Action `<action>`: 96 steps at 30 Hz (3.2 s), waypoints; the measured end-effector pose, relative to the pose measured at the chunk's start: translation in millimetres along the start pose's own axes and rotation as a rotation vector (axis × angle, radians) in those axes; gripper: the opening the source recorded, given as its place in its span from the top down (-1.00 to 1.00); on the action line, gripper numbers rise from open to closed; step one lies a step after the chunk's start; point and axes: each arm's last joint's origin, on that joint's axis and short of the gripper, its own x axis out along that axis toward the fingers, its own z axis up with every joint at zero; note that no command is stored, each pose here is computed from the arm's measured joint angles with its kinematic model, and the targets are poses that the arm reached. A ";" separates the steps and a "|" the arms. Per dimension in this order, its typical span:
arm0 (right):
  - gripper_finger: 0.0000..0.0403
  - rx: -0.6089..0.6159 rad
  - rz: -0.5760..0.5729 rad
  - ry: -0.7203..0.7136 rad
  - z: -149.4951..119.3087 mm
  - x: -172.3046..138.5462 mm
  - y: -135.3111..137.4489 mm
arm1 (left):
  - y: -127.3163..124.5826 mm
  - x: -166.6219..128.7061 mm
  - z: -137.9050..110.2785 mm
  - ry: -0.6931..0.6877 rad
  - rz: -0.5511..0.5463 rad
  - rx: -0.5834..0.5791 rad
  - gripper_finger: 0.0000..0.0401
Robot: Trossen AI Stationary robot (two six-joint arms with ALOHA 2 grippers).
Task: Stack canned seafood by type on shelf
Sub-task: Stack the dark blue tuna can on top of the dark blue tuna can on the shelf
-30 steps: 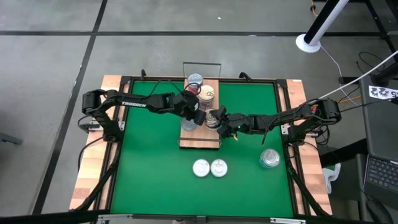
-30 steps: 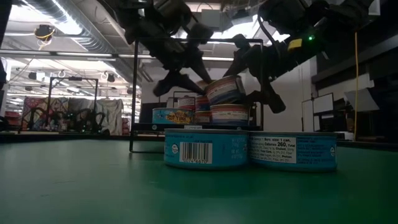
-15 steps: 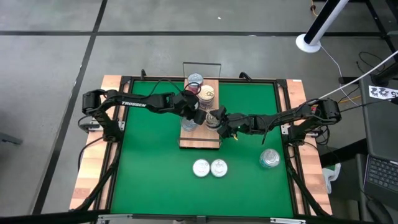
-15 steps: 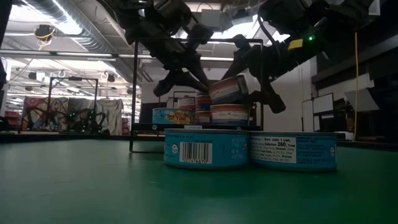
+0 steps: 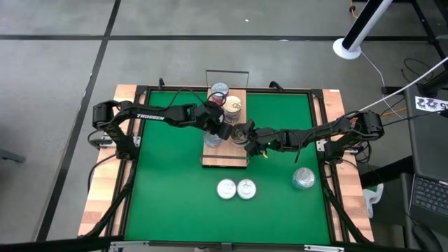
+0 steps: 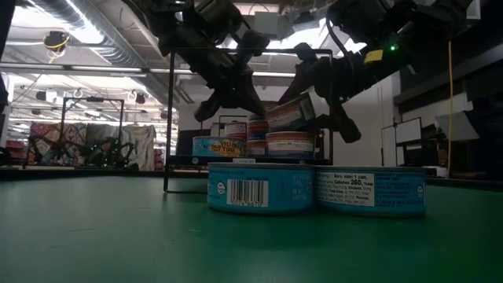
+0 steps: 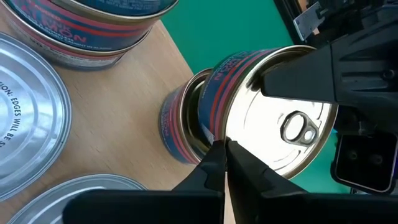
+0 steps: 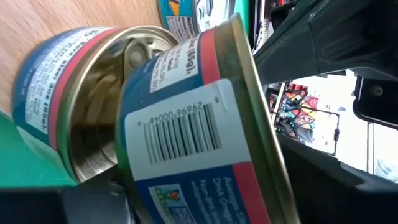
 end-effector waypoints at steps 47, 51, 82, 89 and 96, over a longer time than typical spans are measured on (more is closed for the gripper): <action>-0.39 -0.086 -0.015 0.162 6.7 -9.1 2.7 | 1.1 -4.3 6.4 0.056 -0.074 -0.045 1.00; -0.39 -0.086 -0.015 0.164 6.6 -9.1 2.8 | 1.3 -4.3 6.2 0.058 -0.072 -0.052 1.00; -0.39 -0.123 -0.003 0.353 -0.4 -10.3 6.0 | 4.4 -4.2 0.1 0.135 -0.061 -0.063 1.00; -0.39 -0.123 -0.001 0.343 -0.1 -10.2 6.1 | 4.2 -4.2 0.8 0.124 -0.061 -0.062 1.00; -0.39 -0.122 0.000 0.336 0.1 -10.1 6.1 | 4.1 -4.3 1.4 0.118 -0.064 -0.010 0.91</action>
